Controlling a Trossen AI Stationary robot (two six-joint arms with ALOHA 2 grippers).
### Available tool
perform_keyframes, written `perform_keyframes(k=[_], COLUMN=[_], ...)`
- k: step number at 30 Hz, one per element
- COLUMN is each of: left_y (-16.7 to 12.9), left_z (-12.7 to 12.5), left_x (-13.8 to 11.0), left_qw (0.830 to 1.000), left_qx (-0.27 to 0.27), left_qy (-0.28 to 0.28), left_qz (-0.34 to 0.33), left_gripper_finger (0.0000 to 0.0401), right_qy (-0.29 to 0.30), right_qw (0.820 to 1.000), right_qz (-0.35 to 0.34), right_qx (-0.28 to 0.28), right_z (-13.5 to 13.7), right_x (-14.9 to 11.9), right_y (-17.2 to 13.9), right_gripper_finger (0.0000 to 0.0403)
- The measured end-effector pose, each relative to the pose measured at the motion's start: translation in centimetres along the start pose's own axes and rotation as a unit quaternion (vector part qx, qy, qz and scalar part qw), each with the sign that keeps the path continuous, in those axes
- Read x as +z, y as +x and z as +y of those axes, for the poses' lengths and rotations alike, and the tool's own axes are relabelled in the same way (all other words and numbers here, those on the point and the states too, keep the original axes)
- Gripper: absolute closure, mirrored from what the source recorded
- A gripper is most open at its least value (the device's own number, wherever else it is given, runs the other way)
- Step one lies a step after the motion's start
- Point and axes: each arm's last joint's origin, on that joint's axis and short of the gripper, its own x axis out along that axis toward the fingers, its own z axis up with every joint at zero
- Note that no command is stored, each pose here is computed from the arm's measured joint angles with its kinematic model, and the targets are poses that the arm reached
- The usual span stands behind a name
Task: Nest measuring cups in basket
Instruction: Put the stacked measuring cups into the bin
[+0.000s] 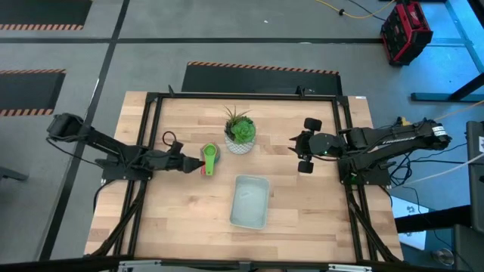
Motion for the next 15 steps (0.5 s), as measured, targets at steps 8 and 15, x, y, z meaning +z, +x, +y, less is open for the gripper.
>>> perform_keyframes(k=[8, 15], left_y=[0.8, 1.7], left_z=[0.1, 0.1], left_x=[0.0, -0.3], left_qw=[1.000, 1.000], left_qx=[-0.003, 0.001], left_qy=[-0.010, -0.018], left_qz=[0.005, 0.018], left_gripper_finger=[0.0001, 0.0001], right_qy=[0.001, 0.000], right_qw=[1.000, 1.000], right_qz=[0.000, 0.000], right_qx=[0.000, 0.000], right_z=[0.0, 0.0], right_x=[0.0, 0.0], right_y=[0.0, 0.0], right_gripper_finger=[0.0257, 0.0257])
